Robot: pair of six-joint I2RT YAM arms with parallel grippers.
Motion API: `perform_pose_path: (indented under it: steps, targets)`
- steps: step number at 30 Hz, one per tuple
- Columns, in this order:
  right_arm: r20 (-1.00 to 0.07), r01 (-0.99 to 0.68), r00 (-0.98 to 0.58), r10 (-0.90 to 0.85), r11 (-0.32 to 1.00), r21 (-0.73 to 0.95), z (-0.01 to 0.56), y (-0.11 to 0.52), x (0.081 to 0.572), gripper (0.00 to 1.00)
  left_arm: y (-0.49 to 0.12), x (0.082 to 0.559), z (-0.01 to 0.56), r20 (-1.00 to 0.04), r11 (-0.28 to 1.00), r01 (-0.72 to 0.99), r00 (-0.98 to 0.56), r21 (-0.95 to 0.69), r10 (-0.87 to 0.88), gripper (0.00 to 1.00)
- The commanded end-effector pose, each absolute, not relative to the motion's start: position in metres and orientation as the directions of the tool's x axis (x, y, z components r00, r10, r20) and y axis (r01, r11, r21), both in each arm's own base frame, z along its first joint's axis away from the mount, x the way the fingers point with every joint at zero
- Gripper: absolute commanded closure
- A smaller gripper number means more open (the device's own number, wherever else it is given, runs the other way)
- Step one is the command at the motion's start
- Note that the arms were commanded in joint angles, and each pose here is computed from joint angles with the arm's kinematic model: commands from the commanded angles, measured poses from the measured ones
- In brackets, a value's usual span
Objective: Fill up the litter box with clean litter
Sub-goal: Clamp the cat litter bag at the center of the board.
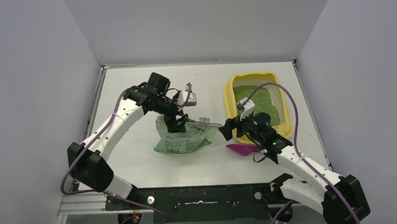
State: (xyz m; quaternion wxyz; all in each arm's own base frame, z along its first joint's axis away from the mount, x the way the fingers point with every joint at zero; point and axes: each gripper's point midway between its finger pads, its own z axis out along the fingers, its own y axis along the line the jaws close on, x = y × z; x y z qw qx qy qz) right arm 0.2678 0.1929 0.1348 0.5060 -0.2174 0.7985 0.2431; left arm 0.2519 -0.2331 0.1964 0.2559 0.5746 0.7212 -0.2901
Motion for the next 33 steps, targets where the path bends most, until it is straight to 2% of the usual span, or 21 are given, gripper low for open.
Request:
perform_pose_path:
  steps: [1,5,10,19,25,28,33]
  targets:
    - [-0.968,-0.633,-0.247,0.037,0.75,0.19,0.188,0.202,0.28,0.0,-0.255,0.262,0.22,-0.748,0.107,0.994,-0.054,0.023,0.662,0.2]
    - [-0.966,-0.631,-0.254,0.047,0.749,0.202,0.185,0.197,0.278,0.0,-0.263,0.27,0.206,-0.68,0.083,0.994,-0.011,0.074,0.733,0.18]
    - [-0.967,-0.624,-0.247,0.067,0.753,0.211,0.181,0.187,0.275,0.0,-0.268,0.289,0.196,-0.647,0.09,0.992,-0.013,0.086,0.763,0.17]
    - [-0.957,-0.627,-0.279,0.08,0.74,0.244,0.164,0.184,0.268,0.0,-0.302,0.282,0.204,-0.691,0.019,0.998,0.03,0.063,0.722,0.14]
    - [-0.971,-0.698,-0.229,0.074,0.683,0.216,0.163,0.192,0.257,0.01,-0.319,0.272,0.203,-0.705,-0.04,0.998,0.056,0.039,0.707,0.14]
    - [-0.975,-0.726,-0.213,0.057,0.658,0.197,0.162,0.197,0.256,0.02,-0.324,0.271,0.198,-0.679,-0.058,0.998,0.052,0.015,0.733,0.19]
    - [-0.976,-0.741,-0.212,0.041,0.645,0.188,0.157,0.2,0.258,0.05,-0.325,0.27,0.187,-0.618,-0.068,0.995,0.005,-0.078,0.786,0.38]
